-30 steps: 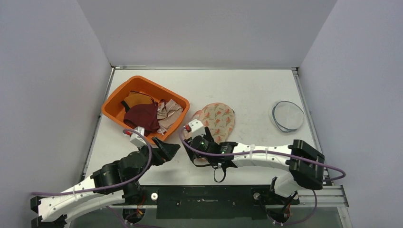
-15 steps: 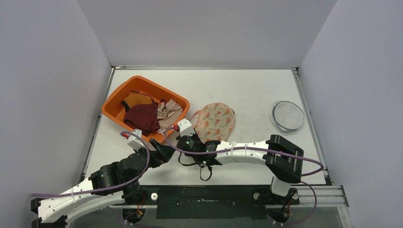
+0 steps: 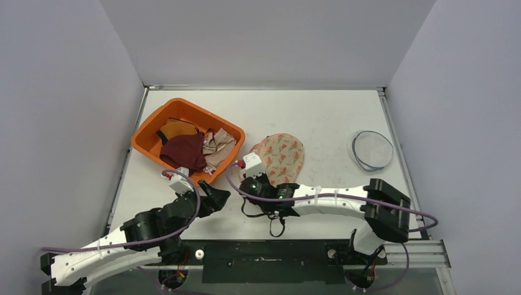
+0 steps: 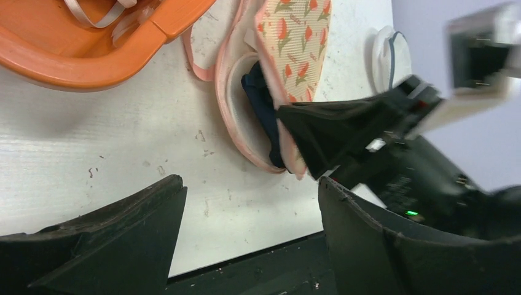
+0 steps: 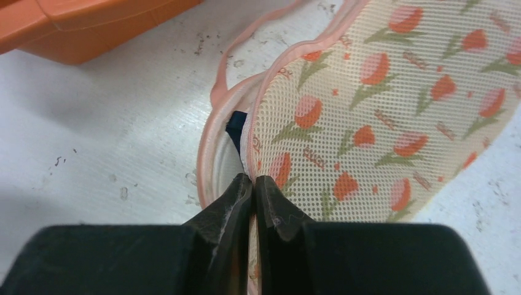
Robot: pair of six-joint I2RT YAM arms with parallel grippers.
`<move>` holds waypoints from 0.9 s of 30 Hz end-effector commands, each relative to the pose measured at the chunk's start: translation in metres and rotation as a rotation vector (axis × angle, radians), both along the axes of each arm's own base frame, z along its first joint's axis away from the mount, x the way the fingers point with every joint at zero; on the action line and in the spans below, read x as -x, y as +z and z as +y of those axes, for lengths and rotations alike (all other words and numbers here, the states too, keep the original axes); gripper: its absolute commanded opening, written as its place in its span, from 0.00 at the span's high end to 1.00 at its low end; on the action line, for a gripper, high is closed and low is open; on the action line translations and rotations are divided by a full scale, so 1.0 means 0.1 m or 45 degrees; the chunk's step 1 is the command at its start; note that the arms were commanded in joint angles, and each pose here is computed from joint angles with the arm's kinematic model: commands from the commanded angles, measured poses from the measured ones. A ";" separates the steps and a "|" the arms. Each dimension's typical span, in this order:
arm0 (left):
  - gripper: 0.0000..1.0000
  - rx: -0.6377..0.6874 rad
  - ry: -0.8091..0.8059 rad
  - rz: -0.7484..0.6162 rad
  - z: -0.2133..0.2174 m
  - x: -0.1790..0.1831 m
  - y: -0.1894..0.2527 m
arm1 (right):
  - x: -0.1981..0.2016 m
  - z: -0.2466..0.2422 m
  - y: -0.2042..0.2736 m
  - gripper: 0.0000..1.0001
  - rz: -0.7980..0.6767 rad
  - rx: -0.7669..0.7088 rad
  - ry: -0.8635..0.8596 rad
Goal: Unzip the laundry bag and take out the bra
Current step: Open the laundry bag at the center of the board.
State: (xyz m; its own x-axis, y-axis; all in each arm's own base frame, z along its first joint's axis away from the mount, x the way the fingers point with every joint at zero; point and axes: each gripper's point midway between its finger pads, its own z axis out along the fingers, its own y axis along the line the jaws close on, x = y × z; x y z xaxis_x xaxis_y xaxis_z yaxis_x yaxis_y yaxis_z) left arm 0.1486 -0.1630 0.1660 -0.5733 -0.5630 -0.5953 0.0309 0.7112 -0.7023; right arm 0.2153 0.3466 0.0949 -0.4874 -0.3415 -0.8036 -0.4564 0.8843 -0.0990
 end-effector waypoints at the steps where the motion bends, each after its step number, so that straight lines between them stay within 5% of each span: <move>1: 0.23 0.024 -0.013 -0.006 -0.13 -0.04 0.02 | 0.07 -0.26 0.38 0.95 -0.060 -0.140 -0.080; 27: 0.23 -0.069 -0.206 0.059 -1.01 -0.25 -0.19 | 0.40 -2.20 0.65 0.95 -0.145 -0.696 -0.700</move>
State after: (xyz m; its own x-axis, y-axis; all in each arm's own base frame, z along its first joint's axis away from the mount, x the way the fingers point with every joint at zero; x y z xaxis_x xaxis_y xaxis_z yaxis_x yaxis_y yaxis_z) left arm 0.1615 -0.2359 0.1029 -0.7093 -0.3638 -0.6038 0.0634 0.8201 -0.5687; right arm 0.1749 0.1528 0.1618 -0.4293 0.2977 -0.8527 -0.0568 0.9334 0.3544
